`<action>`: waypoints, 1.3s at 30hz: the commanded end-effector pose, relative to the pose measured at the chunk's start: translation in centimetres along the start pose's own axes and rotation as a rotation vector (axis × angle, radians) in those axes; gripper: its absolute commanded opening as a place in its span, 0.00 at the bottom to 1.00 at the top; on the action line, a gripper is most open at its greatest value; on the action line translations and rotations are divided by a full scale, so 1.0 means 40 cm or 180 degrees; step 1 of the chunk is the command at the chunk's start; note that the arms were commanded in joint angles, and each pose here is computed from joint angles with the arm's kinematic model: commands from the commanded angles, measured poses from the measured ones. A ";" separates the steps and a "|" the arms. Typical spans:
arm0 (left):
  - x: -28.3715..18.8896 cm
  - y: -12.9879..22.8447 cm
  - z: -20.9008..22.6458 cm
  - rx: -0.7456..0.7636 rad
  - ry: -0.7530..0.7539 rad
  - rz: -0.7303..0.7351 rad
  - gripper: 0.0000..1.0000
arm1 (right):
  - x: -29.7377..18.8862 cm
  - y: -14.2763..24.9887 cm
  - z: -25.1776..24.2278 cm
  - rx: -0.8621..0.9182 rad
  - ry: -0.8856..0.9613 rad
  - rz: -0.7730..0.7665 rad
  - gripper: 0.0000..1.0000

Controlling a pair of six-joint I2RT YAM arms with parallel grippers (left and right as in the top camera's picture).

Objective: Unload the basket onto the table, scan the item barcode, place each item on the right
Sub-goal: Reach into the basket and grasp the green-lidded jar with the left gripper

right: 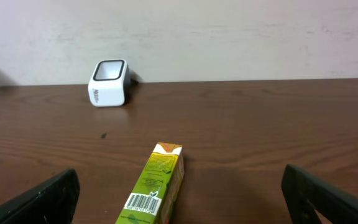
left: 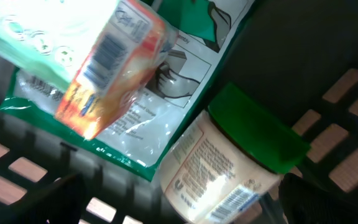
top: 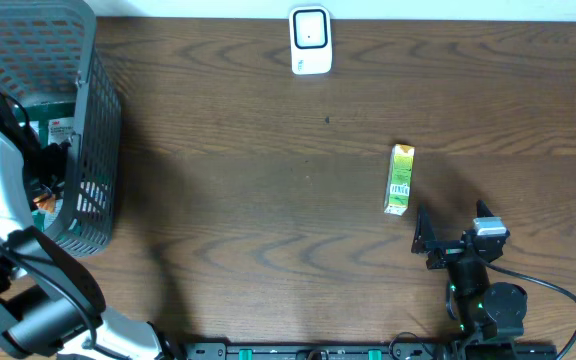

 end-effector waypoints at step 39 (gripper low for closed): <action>0.173 -0.009 -0.032 0.0646 0.0450 0.0374 0.75 | 0.000 0.002 0.003 0.0040 -0.0031 0.0013 0.99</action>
Point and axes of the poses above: each gripper's point midway between its finger pads, its own x axis out along the fingers, its own z axis along the line the jaws close on, y = z × x, the point moved 9 cm from there along -x, back along the fingers, and after that the axes turned 8 degrees about x, right-handed, at the moved point
